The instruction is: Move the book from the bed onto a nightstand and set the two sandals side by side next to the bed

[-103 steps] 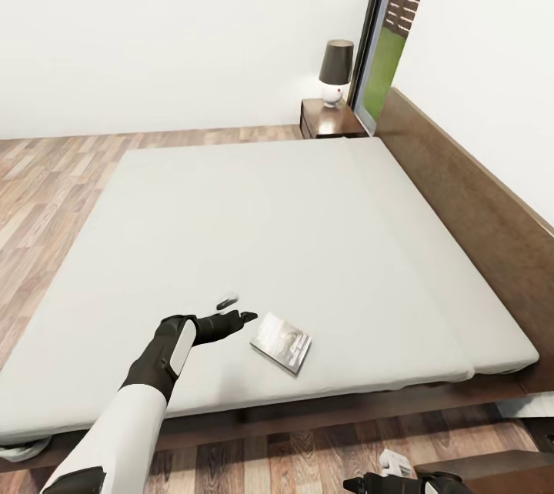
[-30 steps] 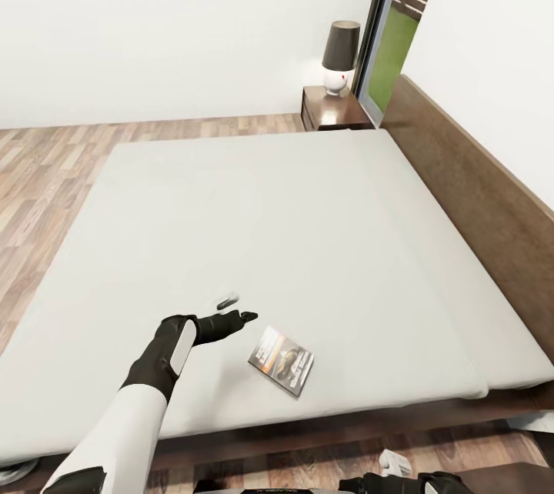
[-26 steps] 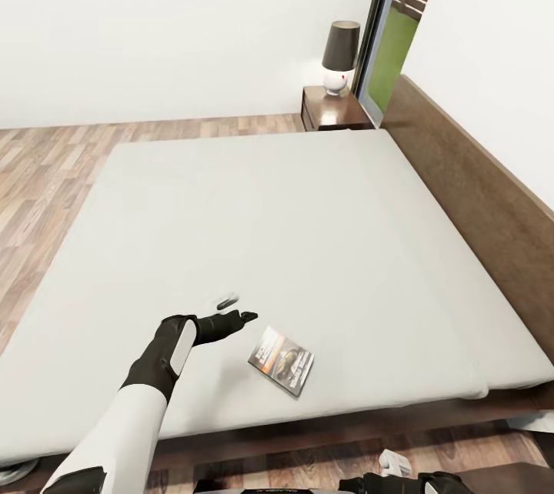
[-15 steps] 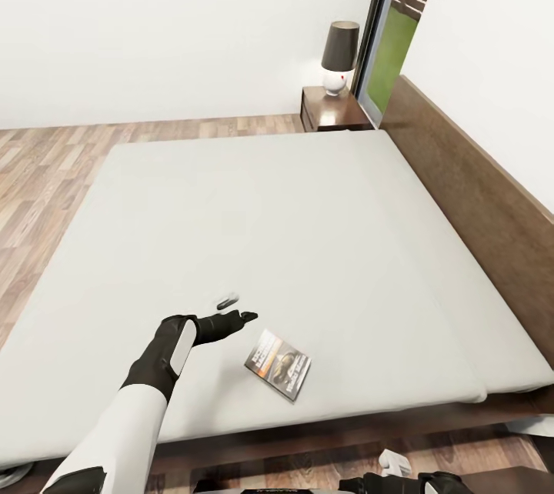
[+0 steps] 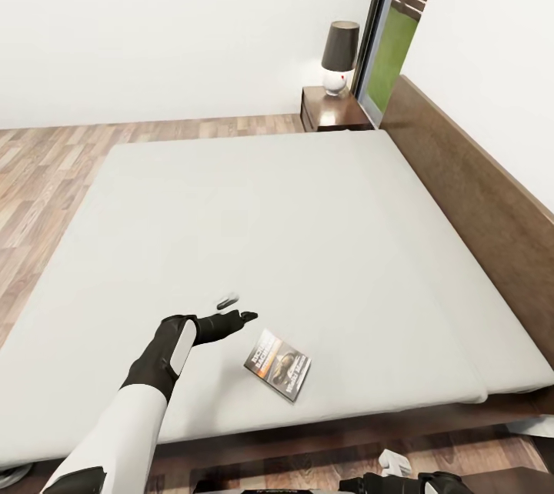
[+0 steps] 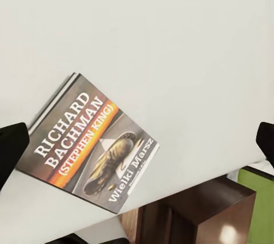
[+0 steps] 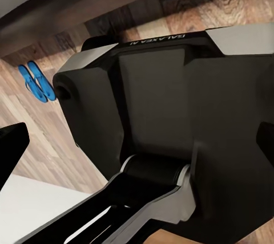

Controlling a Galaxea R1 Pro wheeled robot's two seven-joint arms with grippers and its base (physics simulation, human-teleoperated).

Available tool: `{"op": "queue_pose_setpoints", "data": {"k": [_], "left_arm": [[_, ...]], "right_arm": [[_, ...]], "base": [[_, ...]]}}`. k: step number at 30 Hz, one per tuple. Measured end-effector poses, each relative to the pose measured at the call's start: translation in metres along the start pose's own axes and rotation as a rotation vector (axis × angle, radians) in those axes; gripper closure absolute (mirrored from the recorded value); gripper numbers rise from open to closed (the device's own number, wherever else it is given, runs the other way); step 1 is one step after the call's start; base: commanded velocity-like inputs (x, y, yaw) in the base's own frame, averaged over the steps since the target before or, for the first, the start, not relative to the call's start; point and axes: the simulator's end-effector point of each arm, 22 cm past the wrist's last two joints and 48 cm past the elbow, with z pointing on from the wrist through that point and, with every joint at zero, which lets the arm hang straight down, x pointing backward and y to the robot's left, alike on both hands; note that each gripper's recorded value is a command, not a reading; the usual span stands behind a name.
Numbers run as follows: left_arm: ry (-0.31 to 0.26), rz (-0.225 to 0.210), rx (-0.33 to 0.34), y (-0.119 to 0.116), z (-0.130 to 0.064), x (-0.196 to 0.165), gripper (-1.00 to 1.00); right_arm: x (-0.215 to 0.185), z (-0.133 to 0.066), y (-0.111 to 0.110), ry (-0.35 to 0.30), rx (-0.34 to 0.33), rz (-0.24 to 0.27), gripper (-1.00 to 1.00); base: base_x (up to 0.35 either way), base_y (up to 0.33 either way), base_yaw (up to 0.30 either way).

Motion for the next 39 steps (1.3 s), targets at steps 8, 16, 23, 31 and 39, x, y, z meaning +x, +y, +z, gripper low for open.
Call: {"op": "queue_pose_setpoints", "data": {"k": [8, 16, 23, 31, 39], "left_arm": [[0.0, 0.0, 0.0, 0.003, 0.006, -0.002, -1.0], [-0.001, 0.0, 0.0, 0.006, 0.011, -0.004, -1.0], [0.0, 0.0, 0.0, 0.006, 0.011, -0.004, -1.0], [0.001, 0.0, 0.0, 0.008, 0.015, -0.004, -1.0], [0.0, 0.0, 0.0, 0.012, 0.022, -0.006, -1.0]], "right_arm": [[-0.004, 0.005, -0.002, 0.0, -0.001, 0.0, -1.0], [-0.009, 0.01, -0.004, 0.0, 0.0, 0.0, -1.0], [-0.009, 0.01, -0.004, 0.0, -0.001, 0.0, -1.0], [-0.011, 0.013, -0.005, -0.001, -0.001, 0.0, -1.0], [-0.016, 0.019, -0.008, -0.002, -0.001, -0.001, -1.0]], "base": [[0.0, 0.0, 0.0], [0.0, 0.0, 0.0], [0.0, 0.0, 0.0], [0.0, 0.0, 0.0], [0.0, 0.0, 0.0]]}}
